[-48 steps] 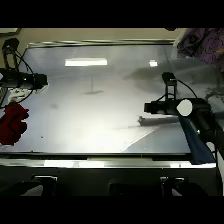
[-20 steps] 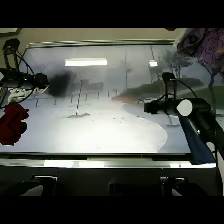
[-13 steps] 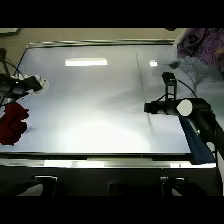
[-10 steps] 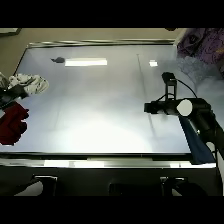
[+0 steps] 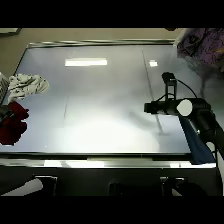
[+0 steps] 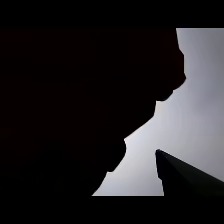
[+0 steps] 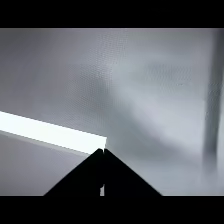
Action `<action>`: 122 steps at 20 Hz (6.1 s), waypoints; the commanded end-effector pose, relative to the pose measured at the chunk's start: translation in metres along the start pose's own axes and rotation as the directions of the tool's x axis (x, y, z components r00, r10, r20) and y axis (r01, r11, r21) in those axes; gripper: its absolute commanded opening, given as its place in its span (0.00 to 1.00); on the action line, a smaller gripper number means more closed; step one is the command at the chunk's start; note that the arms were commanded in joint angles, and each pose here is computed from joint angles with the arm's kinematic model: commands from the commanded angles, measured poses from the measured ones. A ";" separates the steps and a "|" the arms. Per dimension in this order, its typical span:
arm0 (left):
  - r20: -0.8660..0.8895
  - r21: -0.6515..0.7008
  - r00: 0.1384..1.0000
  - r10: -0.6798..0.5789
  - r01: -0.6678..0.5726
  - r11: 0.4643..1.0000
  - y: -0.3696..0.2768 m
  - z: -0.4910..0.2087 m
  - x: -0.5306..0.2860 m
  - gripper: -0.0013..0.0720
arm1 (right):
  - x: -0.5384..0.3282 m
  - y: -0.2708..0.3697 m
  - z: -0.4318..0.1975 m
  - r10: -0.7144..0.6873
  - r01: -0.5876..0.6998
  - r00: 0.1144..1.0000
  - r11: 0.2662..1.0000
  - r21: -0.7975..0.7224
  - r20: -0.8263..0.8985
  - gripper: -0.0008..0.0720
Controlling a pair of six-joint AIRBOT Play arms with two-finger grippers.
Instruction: Fold the clothes and pants, and hang the long-sleeved shirts on hangers.
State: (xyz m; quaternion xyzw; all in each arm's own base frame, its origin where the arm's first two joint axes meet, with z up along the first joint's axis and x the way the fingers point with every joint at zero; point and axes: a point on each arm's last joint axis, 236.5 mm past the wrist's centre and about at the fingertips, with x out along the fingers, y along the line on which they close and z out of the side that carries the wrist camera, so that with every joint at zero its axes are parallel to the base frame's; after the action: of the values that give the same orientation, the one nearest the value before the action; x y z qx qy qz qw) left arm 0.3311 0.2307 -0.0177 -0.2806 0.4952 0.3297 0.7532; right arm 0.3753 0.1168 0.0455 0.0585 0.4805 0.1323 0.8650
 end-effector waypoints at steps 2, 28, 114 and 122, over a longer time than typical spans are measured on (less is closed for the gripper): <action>-0.050 -0.035 0.998 0.028 -0.030 0.999 0.020 -0.008 0.046 1.00 | 0.000 0.000 0.001 0.000 0.000 1.000 1.000 0.000 0.002 0.05; -0.586 0.336 0.640 -0.497 0.750 0.569 -0.358 -0.439 -0.123 0.65 | -0.078 -0.067 -0.038 -0.322 0.314 0.943 0.945 -0.087 -0.086 0.54; 0.530 0.473 0.584 -0.615 0.398 0.786 -0.092 -0.049 -0.447 0.03 | -0.400 0.046 0.096 -0.008 -0.161 0.672 0.974 0.156 0.740 0.05; 0.026 0.479 0.849 -0.529 0.454 0.752 -0.210 -0.039 -0.201 0.04 | -0.076 0.013 0.101 0.066 -0.053 0.998 0.902 0.428 -0.016 0.05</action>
State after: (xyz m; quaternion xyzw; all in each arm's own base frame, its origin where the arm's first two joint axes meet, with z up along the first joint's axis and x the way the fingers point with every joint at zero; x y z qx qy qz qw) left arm 0.3639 0.0326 0.2559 -0.1791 0.3291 0.0342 0.9265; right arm 0.3838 0.0860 0.2617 0.2382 0.3820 0.0551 0.8912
